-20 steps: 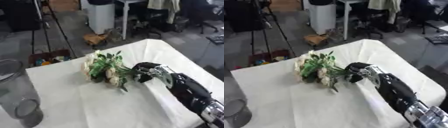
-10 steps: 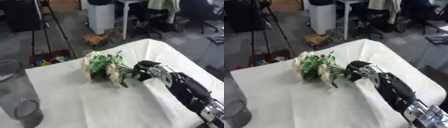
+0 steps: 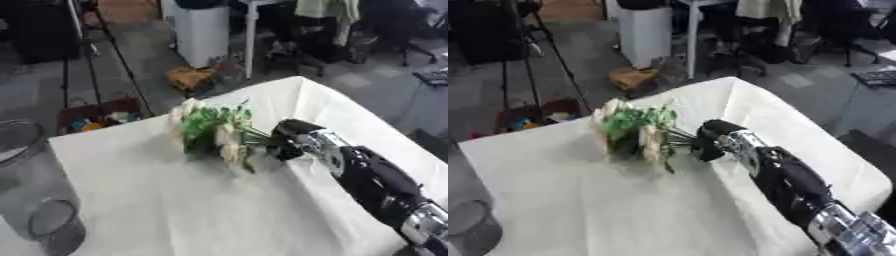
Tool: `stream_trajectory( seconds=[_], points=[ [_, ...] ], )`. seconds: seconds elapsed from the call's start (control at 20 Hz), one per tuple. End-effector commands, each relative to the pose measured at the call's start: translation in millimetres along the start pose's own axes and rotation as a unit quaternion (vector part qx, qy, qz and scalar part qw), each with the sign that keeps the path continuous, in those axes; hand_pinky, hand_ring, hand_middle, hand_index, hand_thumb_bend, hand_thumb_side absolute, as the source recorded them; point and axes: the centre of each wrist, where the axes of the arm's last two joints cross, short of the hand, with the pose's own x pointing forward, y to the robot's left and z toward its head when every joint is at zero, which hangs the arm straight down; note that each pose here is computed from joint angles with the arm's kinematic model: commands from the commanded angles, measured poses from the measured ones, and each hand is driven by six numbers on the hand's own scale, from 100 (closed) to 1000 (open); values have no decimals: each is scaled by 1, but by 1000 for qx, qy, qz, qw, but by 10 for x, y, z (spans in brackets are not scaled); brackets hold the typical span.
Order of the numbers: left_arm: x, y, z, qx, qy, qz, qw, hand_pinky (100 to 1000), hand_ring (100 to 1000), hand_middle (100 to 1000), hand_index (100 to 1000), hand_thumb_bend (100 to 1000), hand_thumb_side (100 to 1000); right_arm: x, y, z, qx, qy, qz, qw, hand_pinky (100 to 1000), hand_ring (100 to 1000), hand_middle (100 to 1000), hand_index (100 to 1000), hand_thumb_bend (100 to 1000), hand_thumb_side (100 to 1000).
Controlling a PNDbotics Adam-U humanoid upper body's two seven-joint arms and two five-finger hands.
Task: Arrange flowers into the vase.
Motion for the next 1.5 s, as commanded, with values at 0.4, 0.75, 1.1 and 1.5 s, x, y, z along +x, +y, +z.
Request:
stream_trajectory(
  seconds=[0.4,0.75,1.1,1.5],
  points=[
    [68,31,-40,2,-11,-4,1000,736,676,669,744,1000,785,-50,-136,21,-92,21,-6,996,100,320,104,278,100,517],
    [64,28,-39,1,-9,-2,1000,736,676,669,744,1000,785,-44,-118,17,-178,26,-63,982,100,166,100,246,100,620],
    [61,26,-40,2,-6,0,1000,734,674,667,743,1000,784,-42,-94,21,-214,21,-103,971,100,118,100,235,100,773],
    [62,28,-40,4,-4,0,1000,732,674,665,742,1000,785,21,-228,25,-274,-9,-126,953,100,100,100,138,100,900]
  ],
)
